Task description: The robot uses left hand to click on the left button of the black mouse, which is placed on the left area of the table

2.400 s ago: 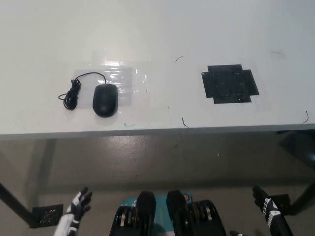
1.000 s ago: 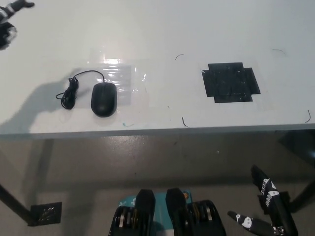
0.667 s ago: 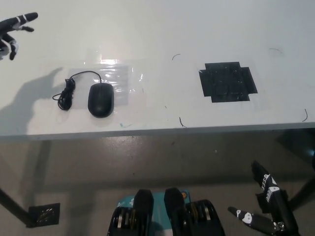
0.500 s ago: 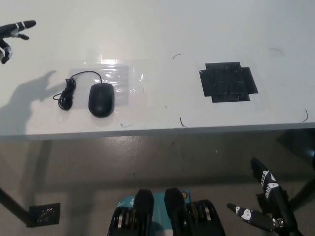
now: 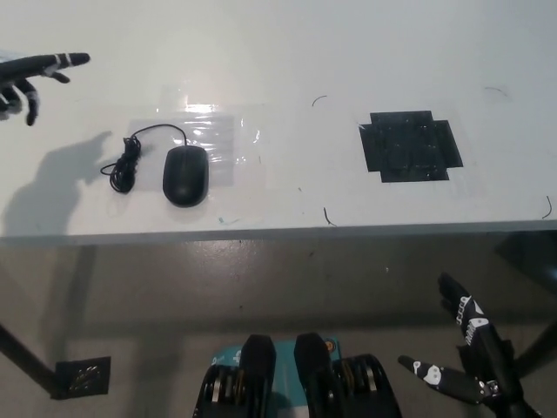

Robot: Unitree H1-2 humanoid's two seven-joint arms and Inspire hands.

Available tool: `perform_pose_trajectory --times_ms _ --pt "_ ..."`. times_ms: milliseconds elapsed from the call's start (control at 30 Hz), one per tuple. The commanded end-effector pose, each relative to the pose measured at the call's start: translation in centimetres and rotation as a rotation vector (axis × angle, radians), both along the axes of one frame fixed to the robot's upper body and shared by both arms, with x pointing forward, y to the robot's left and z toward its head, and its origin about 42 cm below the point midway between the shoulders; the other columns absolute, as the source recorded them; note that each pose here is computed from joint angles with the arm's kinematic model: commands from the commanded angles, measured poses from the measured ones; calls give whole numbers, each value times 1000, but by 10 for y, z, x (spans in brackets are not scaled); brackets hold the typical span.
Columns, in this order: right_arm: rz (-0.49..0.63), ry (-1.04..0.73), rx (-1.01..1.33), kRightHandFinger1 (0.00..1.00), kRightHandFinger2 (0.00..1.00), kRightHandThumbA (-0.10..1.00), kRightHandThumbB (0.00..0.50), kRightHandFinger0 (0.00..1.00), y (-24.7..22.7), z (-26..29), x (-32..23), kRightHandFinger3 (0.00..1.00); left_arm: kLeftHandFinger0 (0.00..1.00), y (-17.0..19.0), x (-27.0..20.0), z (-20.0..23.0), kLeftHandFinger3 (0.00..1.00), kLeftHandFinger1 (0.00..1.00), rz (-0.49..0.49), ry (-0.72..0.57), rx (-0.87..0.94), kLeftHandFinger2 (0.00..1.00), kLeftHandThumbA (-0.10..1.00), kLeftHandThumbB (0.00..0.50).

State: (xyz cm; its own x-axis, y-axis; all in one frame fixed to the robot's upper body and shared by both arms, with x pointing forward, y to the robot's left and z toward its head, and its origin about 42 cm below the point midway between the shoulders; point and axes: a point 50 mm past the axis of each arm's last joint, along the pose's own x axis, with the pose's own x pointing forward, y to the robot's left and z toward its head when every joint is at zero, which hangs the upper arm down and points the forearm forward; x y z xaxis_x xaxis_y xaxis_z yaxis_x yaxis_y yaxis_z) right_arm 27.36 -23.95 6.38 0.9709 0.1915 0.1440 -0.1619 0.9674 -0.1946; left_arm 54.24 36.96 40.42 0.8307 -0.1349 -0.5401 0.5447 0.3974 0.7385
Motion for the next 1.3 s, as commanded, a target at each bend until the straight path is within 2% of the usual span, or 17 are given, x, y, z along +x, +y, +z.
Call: perform_pose_trajectory --times_ms 0,33,167,233,333,367,433,600,733,800,900,933,1133,1200,1233,1267 --pt "30 -49 -27 1000 1000 1000 165 966 -3 12 5 1000 0 -24 2 52 1000 0 -34 -69 64 298 1000 300" --pt "30 -49 -29 999 1000 1000 155 961 -3 12 6 1000 0 -34 5 52 1000 0 -55 -71 58 296 1000 274" --pt "30 -51 -33 992 1000 1000 154 947 -3 13 5 1000 0 -45 8 50 1000 0 -76 -63 51 289 1000 235" --pt "33 -51 -33 988 1000 1000 158 940 -3 14 5 1000 0 -53 11 48 1000 0 -84 -56 67 291 1000 242" --pt "34 -49 -32 985 1000 1000 166 941 -3 15 5 1000 0 -62 18 43 1000 0 -73 -19 64 232 1000 267" --pt "34 -48 -33 986 1000 1000 166 943 -3 15 5 1000 0 -65 20 40 1000 0 -79 -22 77 130 1000 266" --pt "31 -50 -35 989 1000 1000 165 946 -4 16 5 1000 0 -71 25 38 1000 0 -82 -20 87 78 1000 273" --pt "32 -52 -32 983 1000 1000 161 943 -4 17 5 1000 0 -75 29 34 1000 0 -79 -8 105 78 1000 267" --pt "32 -49 -39 984 1000 1000 157 941 -4 16 5 1000 0 -77 33 26 1000 0 -65 1 123 85 1000 287" --pt "30 -50 -43 985 1000 1000 154 941 -5 18 6 1000 0 -81 35 22 1000 0 -86 5 141 92 1000 263" --pt "29 -50 -44 985 1000 1000 152 940 -5 18 6 1000 0 -83 36 15 1000 0 -84 23 124 64 1000 255" --pt "27 -50 -43 985 1000 1000 150 940 -5 18 5 1000 0 -85 35 12 1000 0 -114 16 139 95 1000 234" --pt "29 -53 -46 980 1000 1000 145 934 -5 18 5 1000 0 -95 35 2 1000 0 -126 31 157 113 1000 235" --pt "28 -50 -51 981 1000 1000 150 935 -6 18 5 1000 0 -101 36 0 1000 0 -110 48 156 160 1000 261" --pt "28 -51 -51 981 1000 1000 149 936 -6 18 5 1000 0 -104 37 -1 1000 1 -121 45 161 181 1000 259" --pt "29 -51 -52 980 1000 1000 149 937 -6 18 6 1000 0 -105 37 -2 1000 0 -123 44 161 164 1000 264"
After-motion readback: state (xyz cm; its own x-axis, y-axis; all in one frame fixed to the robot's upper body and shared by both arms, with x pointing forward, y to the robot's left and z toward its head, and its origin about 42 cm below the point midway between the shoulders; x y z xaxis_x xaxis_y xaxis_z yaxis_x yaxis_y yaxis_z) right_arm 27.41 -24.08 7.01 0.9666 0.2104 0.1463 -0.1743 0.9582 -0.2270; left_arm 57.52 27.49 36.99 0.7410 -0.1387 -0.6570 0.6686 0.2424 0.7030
